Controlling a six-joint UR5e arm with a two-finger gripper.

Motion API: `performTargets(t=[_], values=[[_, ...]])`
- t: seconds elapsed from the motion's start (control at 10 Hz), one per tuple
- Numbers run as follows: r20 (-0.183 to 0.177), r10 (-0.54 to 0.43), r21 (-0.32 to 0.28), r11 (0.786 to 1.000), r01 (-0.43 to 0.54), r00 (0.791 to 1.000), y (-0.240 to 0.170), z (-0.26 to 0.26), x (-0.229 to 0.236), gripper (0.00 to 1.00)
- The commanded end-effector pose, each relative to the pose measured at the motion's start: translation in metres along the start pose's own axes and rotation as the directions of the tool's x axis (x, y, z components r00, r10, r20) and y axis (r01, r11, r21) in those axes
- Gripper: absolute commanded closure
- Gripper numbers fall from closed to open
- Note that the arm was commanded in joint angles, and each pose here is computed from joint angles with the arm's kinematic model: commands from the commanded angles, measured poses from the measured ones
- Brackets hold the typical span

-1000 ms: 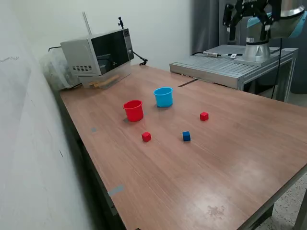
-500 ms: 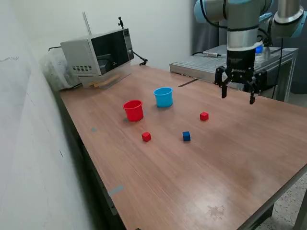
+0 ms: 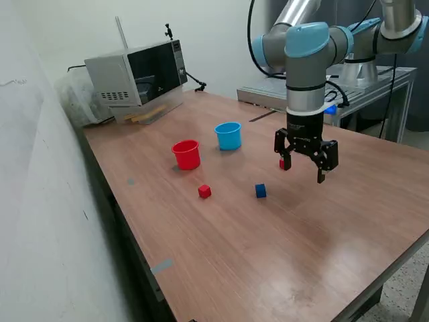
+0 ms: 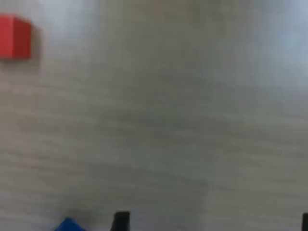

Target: Place red objects in the red bin, and blue objects in the blue bin.

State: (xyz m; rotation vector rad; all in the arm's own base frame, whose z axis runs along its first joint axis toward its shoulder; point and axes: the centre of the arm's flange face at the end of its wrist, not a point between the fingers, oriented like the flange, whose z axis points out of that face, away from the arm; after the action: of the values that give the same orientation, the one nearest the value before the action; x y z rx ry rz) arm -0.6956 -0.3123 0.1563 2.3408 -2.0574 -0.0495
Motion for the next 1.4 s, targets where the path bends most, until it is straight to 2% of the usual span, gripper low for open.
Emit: performTargets(t=[0.0,0.1,0.5,0.6,0.9,1.2,1.3], values=[[-0.003,0.045,-0.051,0.998,-0.045,0.999,0.037,0.022,-0.026,0.00],[-0.002,0.053,-0.059,0.997,-0.053,0.999,0.041,0.025,-0.037,0.00],[0.058,0.148,-0.077,0.987,-0.143,0.987,0.053,0.028,-0.114,0.00],[0.058,0.159,-0.080,0.985,-0.154,0.986,0.055,0.027,-0.123,0.00],[0.058,0.160,-0.067,0.985,-0.156,0.985,0.050,0.031,-0.123,0.00],[0.056,0.061,-0.045,0.997,-0.059,0.997,0.038,0.037,-0.082,0.00],[0.058,0.064,-0.040,0.997,-0.061,0.996,0.036,0.038,-0.082,0.00]])
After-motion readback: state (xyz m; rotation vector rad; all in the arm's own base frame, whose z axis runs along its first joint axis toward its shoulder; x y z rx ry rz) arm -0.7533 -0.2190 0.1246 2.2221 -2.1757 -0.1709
